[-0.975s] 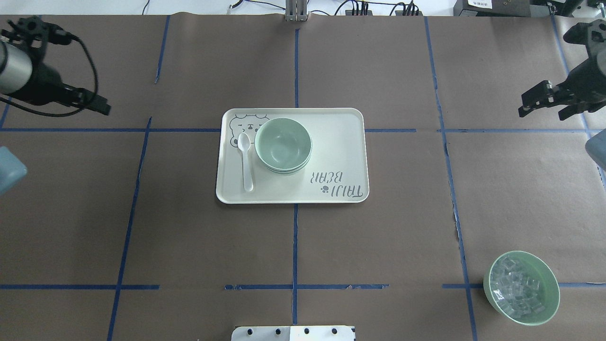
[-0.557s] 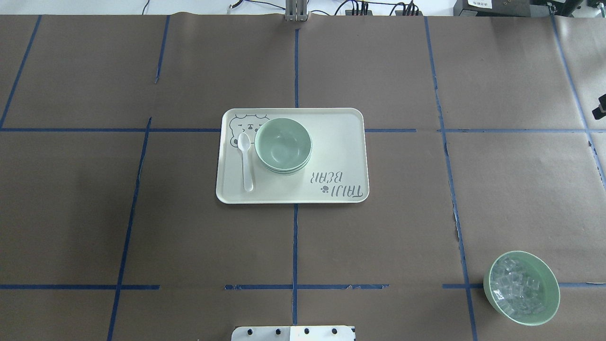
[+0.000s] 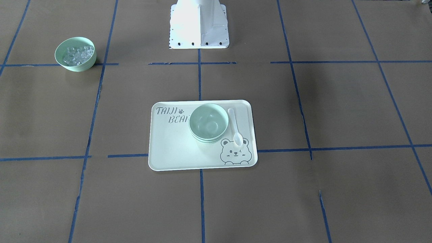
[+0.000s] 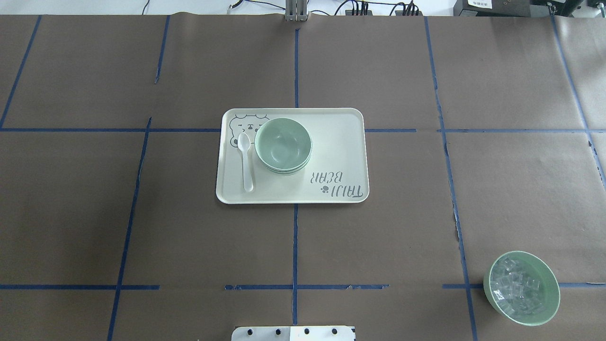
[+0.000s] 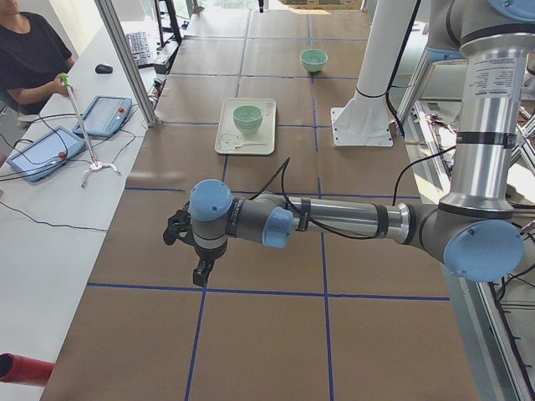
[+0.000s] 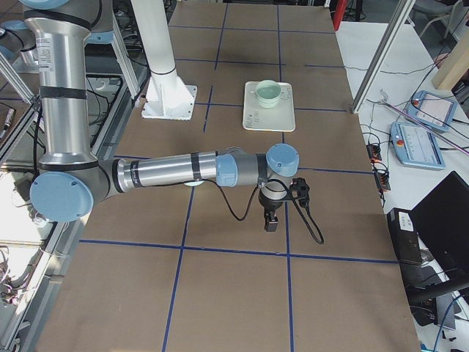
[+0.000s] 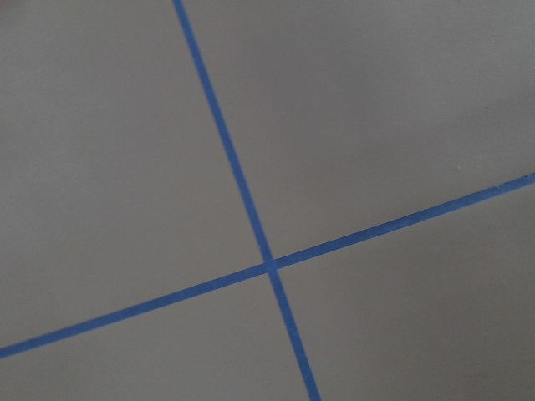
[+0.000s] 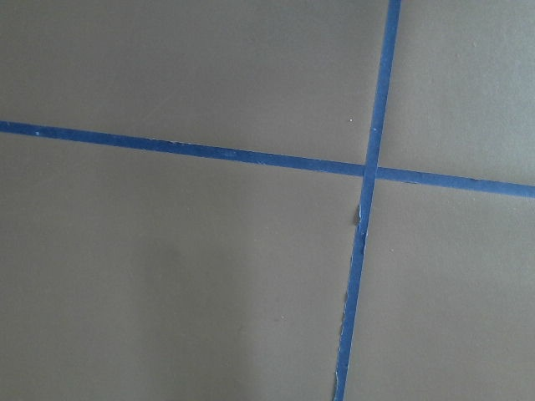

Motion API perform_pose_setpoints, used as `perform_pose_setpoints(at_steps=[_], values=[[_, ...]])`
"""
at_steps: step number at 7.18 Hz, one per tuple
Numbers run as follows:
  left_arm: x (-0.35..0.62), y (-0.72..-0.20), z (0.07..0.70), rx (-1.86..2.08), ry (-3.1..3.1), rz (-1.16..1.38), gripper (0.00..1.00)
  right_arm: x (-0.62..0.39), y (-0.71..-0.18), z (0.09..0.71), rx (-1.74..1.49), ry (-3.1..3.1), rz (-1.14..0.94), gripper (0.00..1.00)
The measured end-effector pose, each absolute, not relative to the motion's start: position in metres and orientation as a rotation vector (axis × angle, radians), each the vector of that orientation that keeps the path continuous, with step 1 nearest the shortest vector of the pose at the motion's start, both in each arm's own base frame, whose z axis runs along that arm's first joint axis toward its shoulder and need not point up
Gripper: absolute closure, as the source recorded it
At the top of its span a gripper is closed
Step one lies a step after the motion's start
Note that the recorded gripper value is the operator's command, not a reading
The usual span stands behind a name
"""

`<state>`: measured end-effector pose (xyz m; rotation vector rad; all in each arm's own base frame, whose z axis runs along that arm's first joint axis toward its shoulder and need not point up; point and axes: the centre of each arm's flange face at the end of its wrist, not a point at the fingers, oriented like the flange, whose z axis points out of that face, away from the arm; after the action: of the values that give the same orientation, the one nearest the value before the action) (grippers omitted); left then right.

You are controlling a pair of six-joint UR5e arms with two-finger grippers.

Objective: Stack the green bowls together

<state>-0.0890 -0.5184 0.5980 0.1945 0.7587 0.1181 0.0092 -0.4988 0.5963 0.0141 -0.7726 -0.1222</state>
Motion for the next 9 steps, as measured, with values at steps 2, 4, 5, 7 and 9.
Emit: perform_pose_setpoints(at_steps=[2, 4, 5, 7, 9], values=[[-0.090, -0.514, 0.600, 0.139, 0.762, 0.093, 0.00, 0.009, -0.499, 0.605, 0.005, -0.777, -0.142, 0.00], [-0.053, -0.503, 0.617, 0.076, 0.785, 0.151, 0.00, 0.008, -0.502, 0.603, 0.000, -0.780, -0.144, 0.00], [-0.038, -0.502, 0.619, 0.069, 0.791, 0.180, 0.00, 0.008, -0.504, 0.602, -0.001, -0.779, -0.142, 0.00], [-0.030, -0.507, 0.611, 0.115, 0.785, 0.216, 0.00, 0.008, -0.505, 0.600, -0.001, -0.780, -0.137, 0.00], [-0.030, -0.507, 0.609, 0.123, 0.781, 0.219, 0.00, 0.007, -0.505, 0.601, -0.002, -0.779, -0.134, 0.00]])
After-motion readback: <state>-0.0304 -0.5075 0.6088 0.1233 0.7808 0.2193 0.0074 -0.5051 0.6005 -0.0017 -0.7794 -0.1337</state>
